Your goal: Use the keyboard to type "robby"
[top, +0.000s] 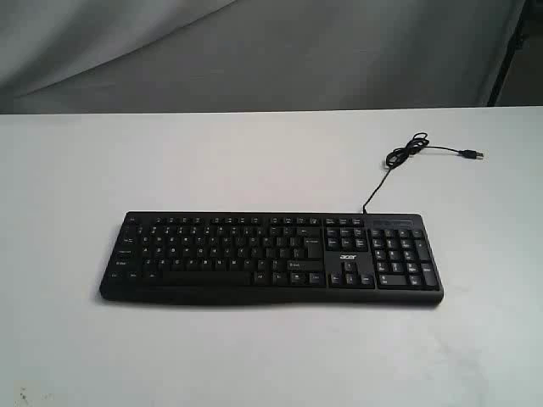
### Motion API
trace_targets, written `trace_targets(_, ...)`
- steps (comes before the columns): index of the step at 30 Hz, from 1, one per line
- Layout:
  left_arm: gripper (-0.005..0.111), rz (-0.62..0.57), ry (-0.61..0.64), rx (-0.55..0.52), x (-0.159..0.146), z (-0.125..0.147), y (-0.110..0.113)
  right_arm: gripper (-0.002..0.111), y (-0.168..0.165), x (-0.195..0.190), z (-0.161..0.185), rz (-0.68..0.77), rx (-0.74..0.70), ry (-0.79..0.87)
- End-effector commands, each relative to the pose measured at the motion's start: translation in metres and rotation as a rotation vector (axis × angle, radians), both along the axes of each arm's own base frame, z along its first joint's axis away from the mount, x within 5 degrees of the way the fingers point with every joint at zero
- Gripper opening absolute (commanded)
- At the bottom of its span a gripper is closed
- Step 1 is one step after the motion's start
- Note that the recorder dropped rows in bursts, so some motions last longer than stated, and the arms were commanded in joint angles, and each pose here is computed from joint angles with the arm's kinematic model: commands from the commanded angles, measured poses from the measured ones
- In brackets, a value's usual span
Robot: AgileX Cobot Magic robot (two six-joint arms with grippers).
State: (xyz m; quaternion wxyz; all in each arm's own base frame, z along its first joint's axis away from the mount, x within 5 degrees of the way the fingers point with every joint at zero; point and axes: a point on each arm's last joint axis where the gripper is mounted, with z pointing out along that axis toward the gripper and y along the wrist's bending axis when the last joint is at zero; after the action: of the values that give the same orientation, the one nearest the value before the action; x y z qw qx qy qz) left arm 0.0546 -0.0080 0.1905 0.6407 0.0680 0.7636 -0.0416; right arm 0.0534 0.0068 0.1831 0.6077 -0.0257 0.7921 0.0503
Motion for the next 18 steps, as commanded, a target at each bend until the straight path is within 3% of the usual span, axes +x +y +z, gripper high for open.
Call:
trace_targets(1,0.000,-0.006,-0.005,0.001,-0.0001,-0.0008,-0.0003,0.000,-0.0008,-0.0002,-0.0008,-0.008,-0.011,-0.005)
trace_targets(18,0.000,-0.006,-0.005,0.001,-0.0001,-0.0008,-0.0003,0.000,-0.0011,0.0010,0.0044,-0.011,-0.014,-0.064)
